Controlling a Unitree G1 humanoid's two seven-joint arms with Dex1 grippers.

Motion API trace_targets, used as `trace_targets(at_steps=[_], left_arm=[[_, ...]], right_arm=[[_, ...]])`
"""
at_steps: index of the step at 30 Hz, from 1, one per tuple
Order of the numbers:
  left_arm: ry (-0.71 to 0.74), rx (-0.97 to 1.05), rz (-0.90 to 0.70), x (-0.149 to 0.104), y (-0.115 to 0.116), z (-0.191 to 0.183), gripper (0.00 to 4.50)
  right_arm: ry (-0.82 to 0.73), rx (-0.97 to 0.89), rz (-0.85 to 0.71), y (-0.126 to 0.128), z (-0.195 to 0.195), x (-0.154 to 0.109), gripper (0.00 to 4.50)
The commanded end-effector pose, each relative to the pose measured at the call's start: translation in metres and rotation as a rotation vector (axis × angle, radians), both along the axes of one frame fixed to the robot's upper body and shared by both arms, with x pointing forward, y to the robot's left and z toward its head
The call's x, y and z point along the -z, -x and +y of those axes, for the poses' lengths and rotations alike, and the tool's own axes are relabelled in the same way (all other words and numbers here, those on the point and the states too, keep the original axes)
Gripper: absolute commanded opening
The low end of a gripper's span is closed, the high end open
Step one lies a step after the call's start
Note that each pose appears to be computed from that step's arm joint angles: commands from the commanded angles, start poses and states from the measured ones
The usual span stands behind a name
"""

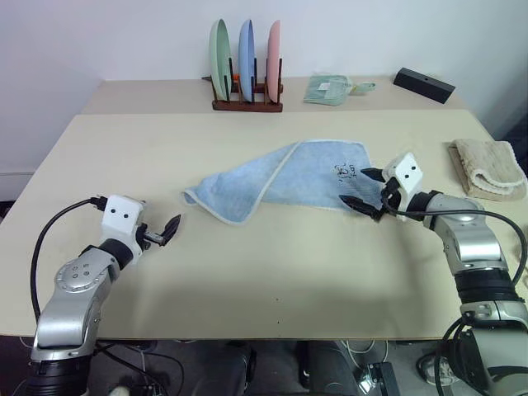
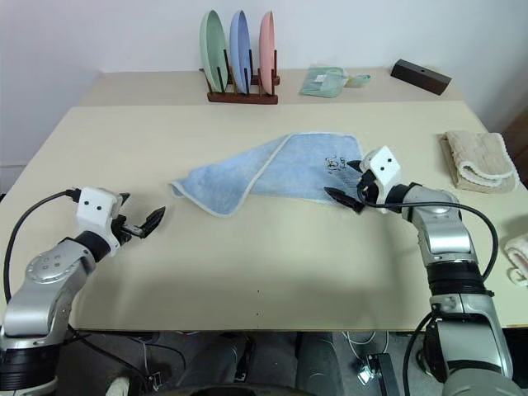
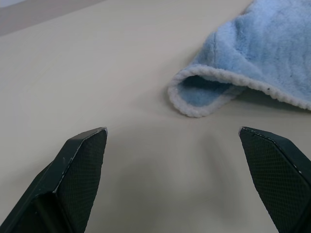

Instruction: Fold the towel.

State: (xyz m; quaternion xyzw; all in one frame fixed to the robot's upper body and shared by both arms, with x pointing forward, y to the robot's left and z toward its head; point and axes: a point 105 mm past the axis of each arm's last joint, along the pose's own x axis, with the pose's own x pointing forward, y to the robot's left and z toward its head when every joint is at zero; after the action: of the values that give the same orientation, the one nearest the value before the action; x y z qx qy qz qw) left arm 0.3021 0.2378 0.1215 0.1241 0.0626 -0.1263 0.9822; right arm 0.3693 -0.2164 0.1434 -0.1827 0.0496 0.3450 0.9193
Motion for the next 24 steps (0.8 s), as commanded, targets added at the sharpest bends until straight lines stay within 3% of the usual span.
trace_targets(at_steps=[1,16,24], left_arm=[[-0.005,0.012,-0.057,-0.011,0.000,-0.005,4.44],[0.023,-0.007,-0.085,-0.013,0.001,-0.011,4.44],[0.044,0.257,-0.040,-0.014,-0.007,-0.068,4.44]], right_arm=[[0.016,-0.002,-0.083,-0.006,-0.001,-0.027,4.50],[0.045,-0.055,-0.064,-0.013,0.011,-0.023,4.50],[-0.019,-0.092,-0.009,0.000,0.018,-0.020,4.50]])
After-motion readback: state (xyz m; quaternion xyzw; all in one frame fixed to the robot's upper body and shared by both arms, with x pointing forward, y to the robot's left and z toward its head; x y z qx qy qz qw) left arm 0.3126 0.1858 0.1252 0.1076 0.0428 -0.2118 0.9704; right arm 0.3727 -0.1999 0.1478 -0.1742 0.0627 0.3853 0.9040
